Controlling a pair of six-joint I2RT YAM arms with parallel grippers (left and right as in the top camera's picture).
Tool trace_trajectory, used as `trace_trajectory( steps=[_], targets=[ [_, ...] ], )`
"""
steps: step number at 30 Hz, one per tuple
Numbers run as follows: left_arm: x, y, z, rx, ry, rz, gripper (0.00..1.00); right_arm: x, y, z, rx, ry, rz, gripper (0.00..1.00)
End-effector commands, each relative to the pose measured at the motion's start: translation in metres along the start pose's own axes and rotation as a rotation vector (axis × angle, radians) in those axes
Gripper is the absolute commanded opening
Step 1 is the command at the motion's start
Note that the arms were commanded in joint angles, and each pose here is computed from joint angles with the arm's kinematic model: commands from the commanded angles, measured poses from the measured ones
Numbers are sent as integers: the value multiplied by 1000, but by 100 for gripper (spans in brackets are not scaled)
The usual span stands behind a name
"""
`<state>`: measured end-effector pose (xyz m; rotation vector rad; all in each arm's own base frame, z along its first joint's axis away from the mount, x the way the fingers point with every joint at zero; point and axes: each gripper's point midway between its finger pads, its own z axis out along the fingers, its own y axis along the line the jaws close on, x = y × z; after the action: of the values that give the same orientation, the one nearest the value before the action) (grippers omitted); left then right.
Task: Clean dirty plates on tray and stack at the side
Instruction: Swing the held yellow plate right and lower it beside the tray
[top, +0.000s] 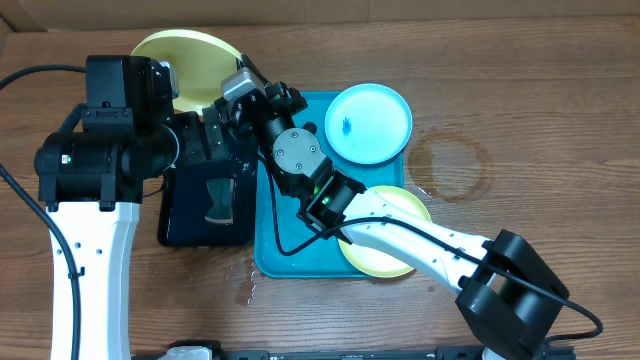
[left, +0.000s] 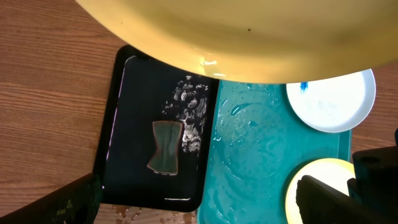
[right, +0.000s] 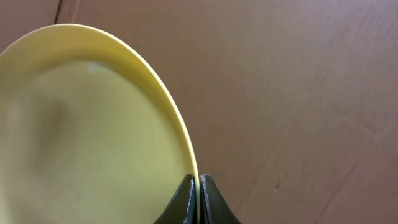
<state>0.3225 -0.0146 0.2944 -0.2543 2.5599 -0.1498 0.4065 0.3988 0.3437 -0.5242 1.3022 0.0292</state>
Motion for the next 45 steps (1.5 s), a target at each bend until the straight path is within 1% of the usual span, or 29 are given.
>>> trace_trajectory(
  steps=[1, 14, 22, 34, 38, 42, 45],
  targets=[
    [-5, 3, -1, -3, -12, -23, 100, -25, -15, -4, 30, -41, 36, 4],
    [-5, 3, -1, -3, -12, -23, 100, -21, -20, -4, 61, -19, 35, 4],
    [-5, 3, -1, -3, -12, -23, 100, -8, -18, -2, 47, 26, 8, 4],
    [-5, 3, -1, -3, -12, -23, 100, -6, -18, -2, 46, 33, 3, 4],
    [-5, 3, -1, -3, -12, -23, 100, 19, -7, -4, 1, 130, -37, 4],
    [-5, 3, -1, -3, -12, -23, 100, 63, 8, -14, -46, 308, 81, 4],
    [-5, 3, -1, -3, -12, -23, 100, 93, 16, -26, -48, 436, 189, 4]
  ],
)
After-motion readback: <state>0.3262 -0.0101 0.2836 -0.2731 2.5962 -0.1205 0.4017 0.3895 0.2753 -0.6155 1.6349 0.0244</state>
